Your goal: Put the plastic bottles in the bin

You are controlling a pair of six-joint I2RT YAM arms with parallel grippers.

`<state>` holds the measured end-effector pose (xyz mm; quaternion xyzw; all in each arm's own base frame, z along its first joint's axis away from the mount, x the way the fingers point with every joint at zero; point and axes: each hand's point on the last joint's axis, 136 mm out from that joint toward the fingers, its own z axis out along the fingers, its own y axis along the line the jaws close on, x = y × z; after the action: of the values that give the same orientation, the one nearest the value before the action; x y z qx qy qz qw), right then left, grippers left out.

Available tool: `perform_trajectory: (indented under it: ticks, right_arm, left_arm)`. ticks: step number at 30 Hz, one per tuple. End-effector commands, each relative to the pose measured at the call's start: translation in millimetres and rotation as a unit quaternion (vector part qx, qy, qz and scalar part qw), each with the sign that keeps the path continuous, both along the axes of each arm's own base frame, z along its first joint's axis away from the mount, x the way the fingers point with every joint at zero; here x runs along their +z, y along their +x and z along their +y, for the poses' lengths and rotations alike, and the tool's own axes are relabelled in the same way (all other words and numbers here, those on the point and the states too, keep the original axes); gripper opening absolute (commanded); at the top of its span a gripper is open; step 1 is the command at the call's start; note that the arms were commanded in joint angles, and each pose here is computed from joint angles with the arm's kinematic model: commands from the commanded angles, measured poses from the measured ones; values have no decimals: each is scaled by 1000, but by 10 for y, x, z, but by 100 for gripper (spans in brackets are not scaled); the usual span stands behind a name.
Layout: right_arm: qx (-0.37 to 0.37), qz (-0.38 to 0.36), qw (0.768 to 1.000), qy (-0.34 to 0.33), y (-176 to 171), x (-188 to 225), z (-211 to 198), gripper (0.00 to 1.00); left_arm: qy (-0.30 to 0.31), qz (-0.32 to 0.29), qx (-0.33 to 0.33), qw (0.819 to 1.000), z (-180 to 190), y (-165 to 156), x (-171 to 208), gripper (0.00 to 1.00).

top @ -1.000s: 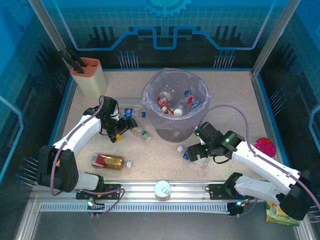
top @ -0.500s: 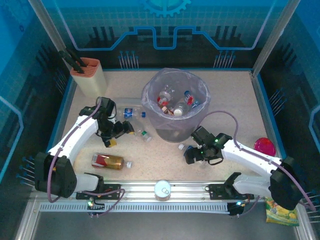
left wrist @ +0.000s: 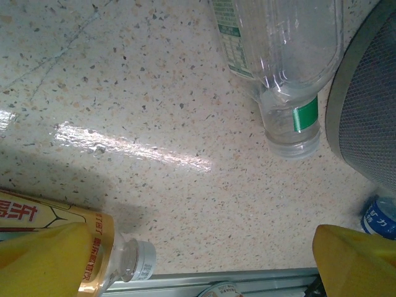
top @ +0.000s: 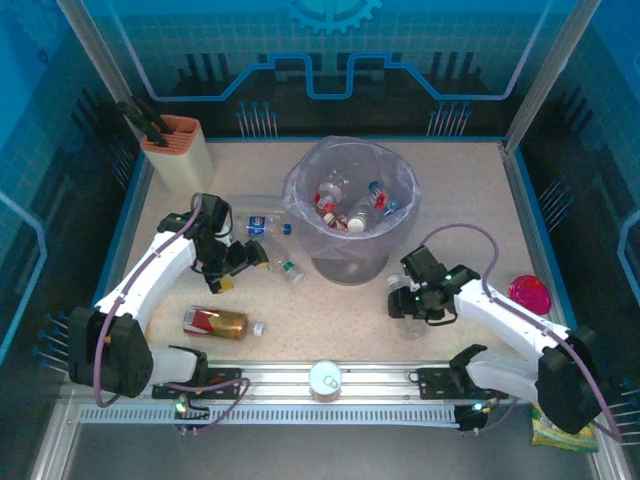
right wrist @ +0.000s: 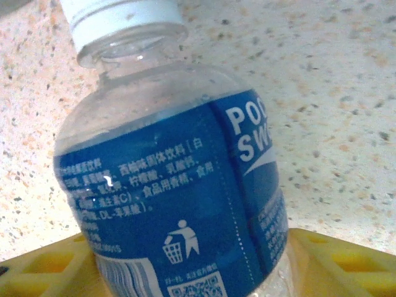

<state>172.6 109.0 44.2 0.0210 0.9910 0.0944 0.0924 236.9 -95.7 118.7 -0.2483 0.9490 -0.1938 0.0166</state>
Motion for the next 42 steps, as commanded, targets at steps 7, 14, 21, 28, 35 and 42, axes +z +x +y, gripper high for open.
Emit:
perform_trajectory:
  ticks: [7,14,21,28,35,42]
  right_arm:
    - [-88,-4,995,49,43,273,-276,52]
    - [-121,-45,991,46,290,709,-641,45]
    - [-151,-138,976,82,642,1631,-927,44]
    - [-118,-229,964,64,997,2678,-1001,41]
    - [-40,-263,963,53,1342,3180,-560,39]
    - [54,-269,961,42,1648,3313,171,40]
  left_arm:
    - [-18,-11,12,1000,-37,102,20,93]
    - [-12,-14,5,1000,-16,60,9,94]
    - [3,-14,-15,1000,23,16,95,97]
    - [12,9,-13,1000,67,-160,202,97]
    - [38,31,-17,999,160,-355,301,99]
    - [39,66,-2,997,171,-571,243,99]
